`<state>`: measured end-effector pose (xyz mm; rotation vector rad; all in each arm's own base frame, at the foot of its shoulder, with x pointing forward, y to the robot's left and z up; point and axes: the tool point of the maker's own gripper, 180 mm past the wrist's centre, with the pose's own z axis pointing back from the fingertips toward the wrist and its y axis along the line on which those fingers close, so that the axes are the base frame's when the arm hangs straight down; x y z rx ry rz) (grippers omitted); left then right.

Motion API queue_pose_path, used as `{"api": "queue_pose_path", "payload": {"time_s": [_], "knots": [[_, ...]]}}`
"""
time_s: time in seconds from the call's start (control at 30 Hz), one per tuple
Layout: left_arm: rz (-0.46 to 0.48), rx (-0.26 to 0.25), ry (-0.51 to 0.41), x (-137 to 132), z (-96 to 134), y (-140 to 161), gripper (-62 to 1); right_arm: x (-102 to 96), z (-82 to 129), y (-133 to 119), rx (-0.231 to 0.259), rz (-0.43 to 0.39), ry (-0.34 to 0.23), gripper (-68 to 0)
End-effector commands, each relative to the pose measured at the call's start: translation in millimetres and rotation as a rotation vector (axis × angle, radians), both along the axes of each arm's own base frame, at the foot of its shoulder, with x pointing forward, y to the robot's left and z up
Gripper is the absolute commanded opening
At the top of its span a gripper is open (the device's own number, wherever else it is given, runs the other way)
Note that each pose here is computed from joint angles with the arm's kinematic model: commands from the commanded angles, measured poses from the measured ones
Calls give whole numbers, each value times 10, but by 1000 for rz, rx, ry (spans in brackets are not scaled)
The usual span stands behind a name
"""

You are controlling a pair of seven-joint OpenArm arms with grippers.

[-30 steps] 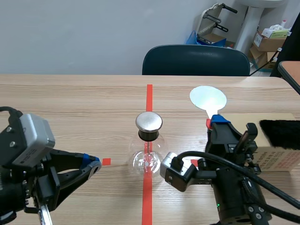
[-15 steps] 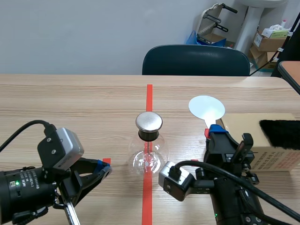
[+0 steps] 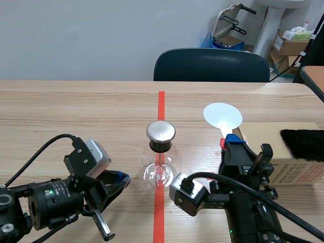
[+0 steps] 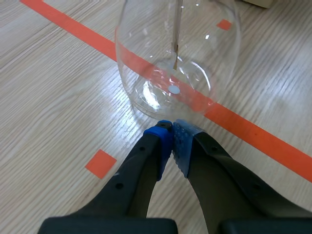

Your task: Do the electroscope experiment

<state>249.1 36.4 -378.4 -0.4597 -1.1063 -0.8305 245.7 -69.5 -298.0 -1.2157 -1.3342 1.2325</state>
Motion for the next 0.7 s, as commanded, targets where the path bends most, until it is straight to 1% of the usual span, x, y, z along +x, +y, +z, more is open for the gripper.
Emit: {"api": "queue_pose_path", "payload": {"time_s": [0.0, 0.17, 0.33, 0.47, 0.67], "knots": [[-8, -28, -18, 33, 76, -76, -593, 5, 50, -24, 9, -9, -19, -665], [6, -24, -15, 83, 17, -72, -593, 4, 54, -24, 10, -8, -22, -665], [10, -24, -8, 79, -20, -79, -593, 7, 56, -31, 9, -10, -23, -665], [2, -35, -13, 56, -9, -102, -593, 7, 56, -31, 9, -10, -23, -665], [2, -34, -12, 56, -10, -102, -593, 7, 56, -32, 9, -10, -23, -665]]}}
